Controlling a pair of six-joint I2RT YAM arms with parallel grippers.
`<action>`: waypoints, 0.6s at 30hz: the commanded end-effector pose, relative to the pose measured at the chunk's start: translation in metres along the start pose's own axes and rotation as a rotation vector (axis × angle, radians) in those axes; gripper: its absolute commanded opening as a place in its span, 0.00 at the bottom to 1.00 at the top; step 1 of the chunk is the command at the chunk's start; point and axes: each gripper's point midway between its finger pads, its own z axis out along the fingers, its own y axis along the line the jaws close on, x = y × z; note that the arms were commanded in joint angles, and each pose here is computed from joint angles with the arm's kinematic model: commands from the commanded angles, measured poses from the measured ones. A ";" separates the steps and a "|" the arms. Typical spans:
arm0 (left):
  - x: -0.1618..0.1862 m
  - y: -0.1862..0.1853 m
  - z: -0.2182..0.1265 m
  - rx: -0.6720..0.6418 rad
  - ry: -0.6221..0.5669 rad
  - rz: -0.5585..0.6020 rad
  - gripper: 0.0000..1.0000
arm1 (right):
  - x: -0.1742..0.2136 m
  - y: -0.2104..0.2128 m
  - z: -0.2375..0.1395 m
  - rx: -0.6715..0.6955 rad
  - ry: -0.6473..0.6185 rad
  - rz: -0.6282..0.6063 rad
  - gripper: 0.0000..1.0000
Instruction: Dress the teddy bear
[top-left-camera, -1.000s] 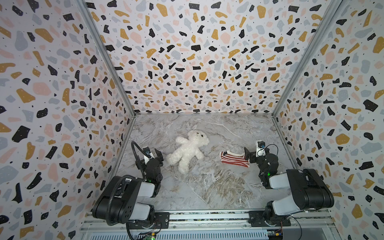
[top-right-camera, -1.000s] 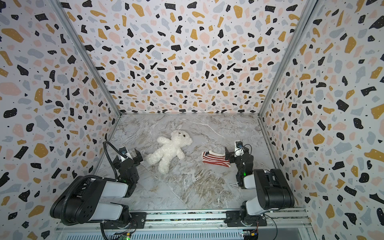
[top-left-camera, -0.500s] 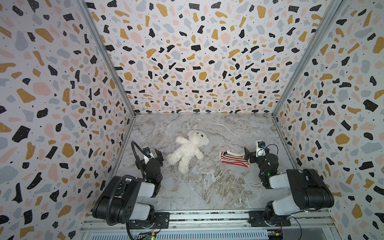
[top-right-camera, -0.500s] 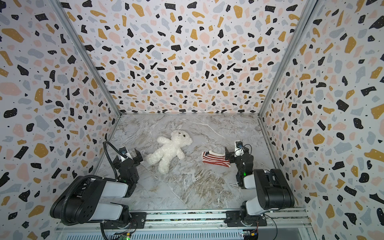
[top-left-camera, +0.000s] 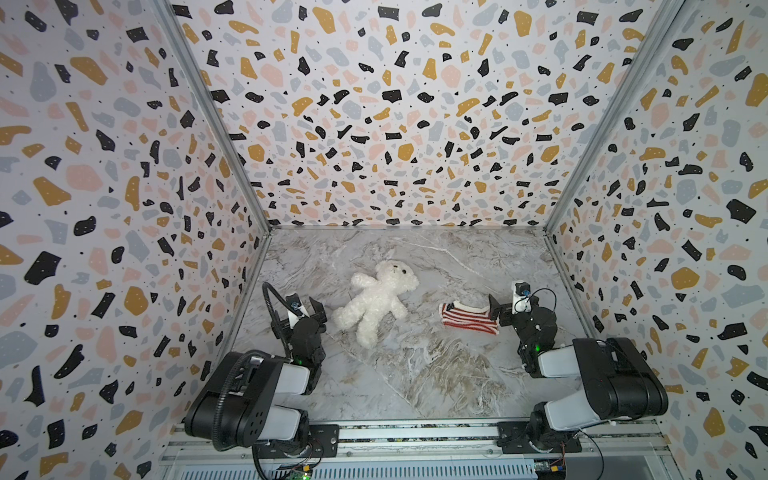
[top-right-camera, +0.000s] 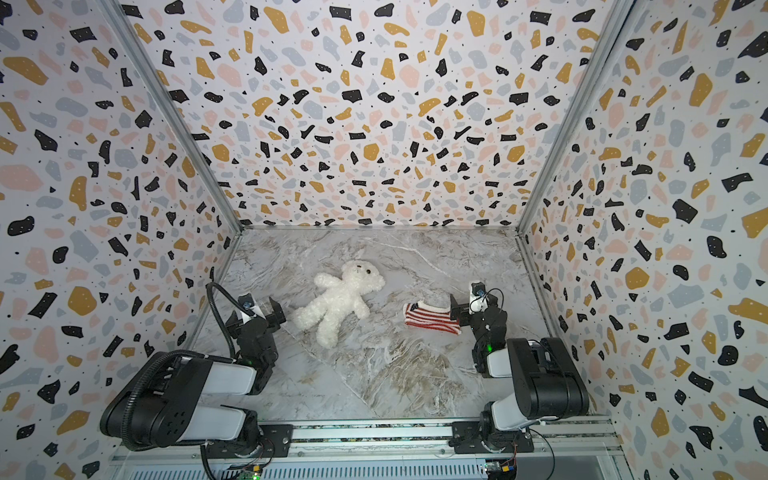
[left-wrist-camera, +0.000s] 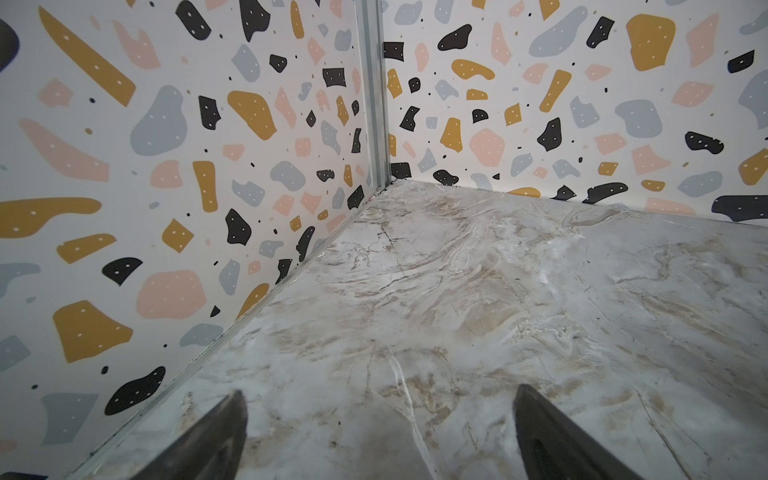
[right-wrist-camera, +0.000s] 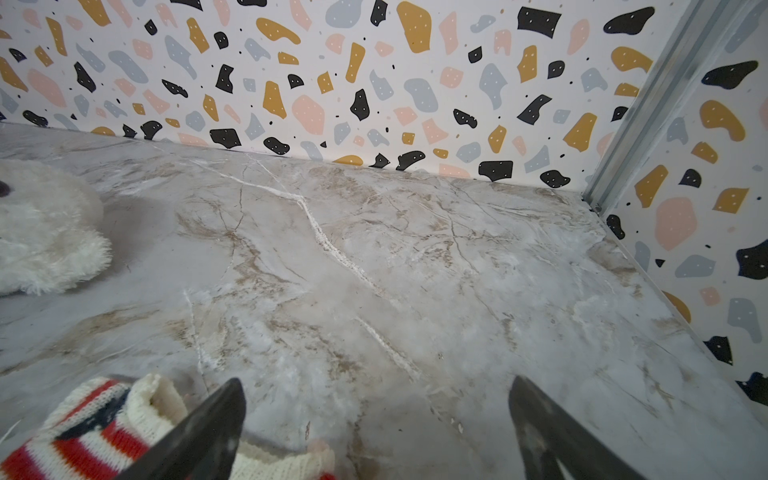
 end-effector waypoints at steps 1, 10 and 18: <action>-0.018 0.001 0.002 -0.011 -0.052 -0.049 1.00 | -0.006 -0.001 0.000 -0.002 -0.024 -0.004 0.99; -0.018 0.000 0.002 -0.010 -0.053 -0.051 1.00 | -0.006 -0.001 0.000 -0.003 -0.024 -0.004 0.99; -0.019 0.002 0.001 -0.010 -0.059 -0.053 1.00 | -0.010 -0.008 -0.007 0.049 -0.043 0.010 0.99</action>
